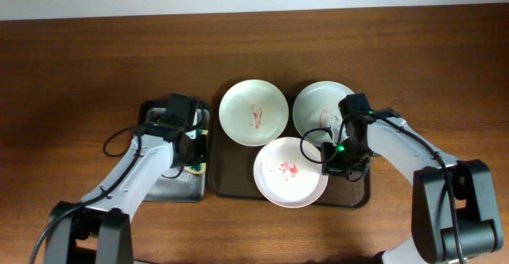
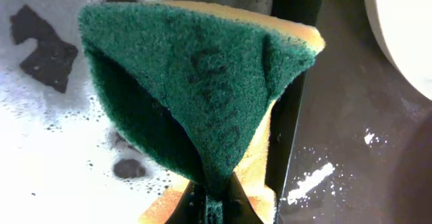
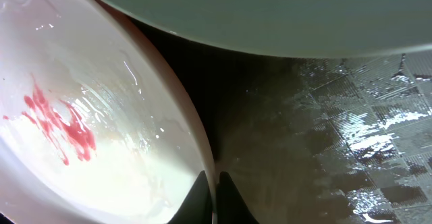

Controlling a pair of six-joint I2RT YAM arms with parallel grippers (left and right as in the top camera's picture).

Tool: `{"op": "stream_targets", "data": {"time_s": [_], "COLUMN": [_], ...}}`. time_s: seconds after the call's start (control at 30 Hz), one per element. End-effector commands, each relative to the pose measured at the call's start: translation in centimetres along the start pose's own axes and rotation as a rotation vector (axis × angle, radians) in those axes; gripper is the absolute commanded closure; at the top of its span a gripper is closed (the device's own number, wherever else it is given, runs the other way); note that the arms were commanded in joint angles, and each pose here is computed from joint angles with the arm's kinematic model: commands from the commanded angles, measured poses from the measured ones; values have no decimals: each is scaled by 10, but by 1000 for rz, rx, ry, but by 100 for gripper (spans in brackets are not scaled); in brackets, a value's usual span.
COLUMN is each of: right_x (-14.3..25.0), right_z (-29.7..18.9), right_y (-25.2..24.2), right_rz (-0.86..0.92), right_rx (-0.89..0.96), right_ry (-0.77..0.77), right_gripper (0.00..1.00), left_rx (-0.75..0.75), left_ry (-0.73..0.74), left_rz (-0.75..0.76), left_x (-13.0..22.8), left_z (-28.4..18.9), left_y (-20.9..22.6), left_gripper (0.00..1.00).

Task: Clean dirty plates on tray and stack at the side
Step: 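Lift the sponge with the left gripper and scrub the front plate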

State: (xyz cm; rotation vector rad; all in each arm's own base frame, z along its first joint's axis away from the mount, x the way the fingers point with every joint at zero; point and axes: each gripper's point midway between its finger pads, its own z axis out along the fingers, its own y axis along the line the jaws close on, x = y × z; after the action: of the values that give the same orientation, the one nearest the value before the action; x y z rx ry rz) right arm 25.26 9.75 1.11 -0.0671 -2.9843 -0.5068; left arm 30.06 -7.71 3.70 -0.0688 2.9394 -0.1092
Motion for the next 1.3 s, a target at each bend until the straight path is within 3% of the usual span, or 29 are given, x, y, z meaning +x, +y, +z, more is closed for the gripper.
{"op": "stream_targets", "data": {"time_s": [0.0, 0.1, 0.3, 0.4, 0.63, 0.83, 0.93, 1.13, 1.27], "right_x": [-3, -3, -3, -1, 2, 2, 2, 5, 8], "right_z": [0, 0, 0, 0, 0, 0, 0, 0, 0], "right_y": [2, 2, 2, 3, 4, 4, 4, 3, 2], "right_rz": [-1, -2, -2, 1, 5, 5, 5, 9, 14], "right_rx": [6, 6, 5, 2, -5, -5, -5, -3, 4], "right_ry": [-2, -2, -3, 4, 18, 18, 19, 28, 41], "right_gripper": [96, 96, 96, 96, 96, 96, 96, 96, 96], "left_rx": [-56, -20, 380, 430, 465, 459, 355, -21, 1], "left_ry": [-65, -147, -120, -102, 38, 105, 113, -1, -53], "left_rz": [-7, -2, 152, 250, 256, 219, 220, 209, 311], "left_x": [-19, -43, -30, -14, 36, 64, 69, 49, 30], "left_z": [-20, -58, -75, -69, -22, 8, 28, 39, 13], "left_y": [6, -5, -109, -149, -224, -252, -237, -168, -180], "left_gripper": [100, 100, 100, 100, 100, 100, 100, 100, 100]}}
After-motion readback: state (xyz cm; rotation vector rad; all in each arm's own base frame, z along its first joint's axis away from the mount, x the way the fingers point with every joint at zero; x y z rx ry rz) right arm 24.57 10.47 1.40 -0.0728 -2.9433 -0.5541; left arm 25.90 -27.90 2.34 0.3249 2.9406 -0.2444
